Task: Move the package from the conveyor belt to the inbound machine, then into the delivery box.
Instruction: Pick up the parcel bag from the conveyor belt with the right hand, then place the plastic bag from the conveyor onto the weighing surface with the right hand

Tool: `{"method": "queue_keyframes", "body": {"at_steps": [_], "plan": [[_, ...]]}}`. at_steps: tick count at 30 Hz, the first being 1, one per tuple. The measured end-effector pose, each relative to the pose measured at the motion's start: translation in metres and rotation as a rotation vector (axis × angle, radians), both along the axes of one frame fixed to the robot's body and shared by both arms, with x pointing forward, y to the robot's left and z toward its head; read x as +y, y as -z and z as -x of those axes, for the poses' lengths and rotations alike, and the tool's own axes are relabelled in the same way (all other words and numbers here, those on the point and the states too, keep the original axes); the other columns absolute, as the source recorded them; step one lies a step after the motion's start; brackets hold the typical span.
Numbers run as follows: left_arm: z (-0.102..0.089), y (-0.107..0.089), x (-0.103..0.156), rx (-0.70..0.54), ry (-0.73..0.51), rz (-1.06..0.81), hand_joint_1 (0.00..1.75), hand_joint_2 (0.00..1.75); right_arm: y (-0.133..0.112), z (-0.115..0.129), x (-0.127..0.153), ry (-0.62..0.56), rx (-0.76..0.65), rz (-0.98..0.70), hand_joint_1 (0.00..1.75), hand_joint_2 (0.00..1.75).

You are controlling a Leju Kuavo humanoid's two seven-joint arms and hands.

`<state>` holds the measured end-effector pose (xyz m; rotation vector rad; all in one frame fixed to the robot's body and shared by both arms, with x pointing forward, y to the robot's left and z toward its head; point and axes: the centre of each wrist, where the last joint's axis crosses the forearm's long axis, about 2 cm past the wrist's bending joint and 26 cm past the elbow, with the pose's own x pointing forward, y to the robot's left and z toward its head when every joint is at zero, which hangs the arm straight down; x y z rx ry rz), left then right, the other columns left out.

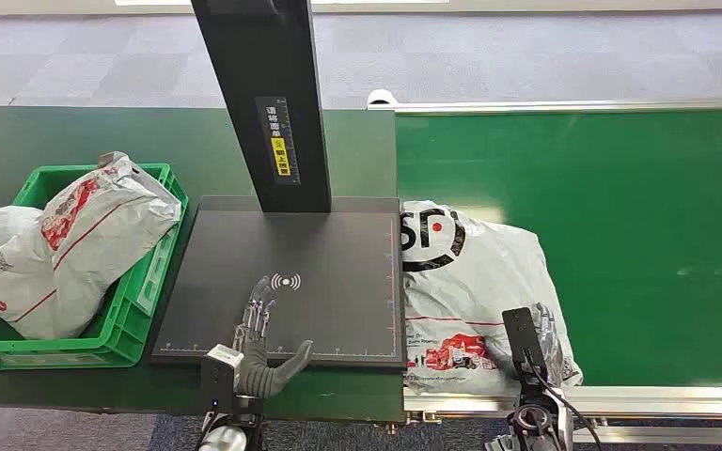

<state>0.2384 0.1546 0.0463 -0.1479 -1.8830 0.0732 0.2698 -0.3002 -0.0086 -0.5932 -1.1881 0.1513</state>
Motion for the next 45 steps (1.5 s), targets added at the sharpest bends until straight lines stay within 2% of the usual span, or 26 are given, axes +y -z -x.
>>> {"method": "queue_keyframes", "body": {"at_steps": [1, 2, 3, 7, 16, 19, 23, 28, 35, 42, 45], "plan": [[0.000, 0.000, 0.000, 0.000, 0.000, 0.000, 0.00, 1.75, 0.000, 0.000, 0.000, 0.000, 0.004, -0.001, 1.16, 1.75], [0.000, 0.000, 0.000, 0.000, 0.001, 0.000, 0.00, 1.75, 0.000, -0.001, -0.001, 0.000, 0.009, -0.003, 1.31, 1.75], [0.000, 0.000, 0.000, 0.000, 0.001, 0.001, 0.00, 1.75, 0.000, -0.002, -0.001, -0.002, 0.022, -0.006, 1.75, 1.75], [-0.001, 0.001, 0.000, 0.003, 0.006, 0.002, 0.00, 1.75, -0.002, -0.007, -0.004, -0.011, 0.046, -0.008, 1.75, 1.75], [-0.001, 0.001, 0.001, 0.003, 0.005, -0.002, 0.00, 1.75, -0.005, -0.011, -0.006, -0.031, -0.022, -0.014, 1.75, 1.75], [-0.001, 0.001, 0.001, 0.004, 0.004, -0.002, 0.00, 1.75, -0.006, -0.009, -0.003, -0.047, -0.092, -0.010, 1.75, 1.75], [-0.001, 0.001, 0.001, 0.004, -0.002, -0.005, 0.00, 1.75, -0.016, -0.008, 0.004, -0.062, -0.300, 0.017, 1.75, 1.75], [-0.001, 0.000, 0.002, 0.001, -0.004, -0.004, 0.00, 1.75, -0.048, -0.006, 0.017, -0.029, -0.599, 0.067, 1.75, 1.75], [-0.002, -0.001, 0.002, -0.007, -0.006, -0.002, 0.00, 1.75, -0.113, 0.008, 0.035, 0.112, -0.947, 0.189, 1.75, 1.75], [-0.003, -0.006, 0.004, -0.024, -0.033, -0.002, 0.00, 1.75, -0.168, 0.020, 0.051, 0.136, -1.187, 0.178, 1.75, 1.75], [-0.004, -0.009, 0.006, -0.037, -0.052, -0.007, 0.00, 1.75, -0.178, 0.022, 0.057, 0.140, -1.233, 0.111, 1.75, 1.75]]}}
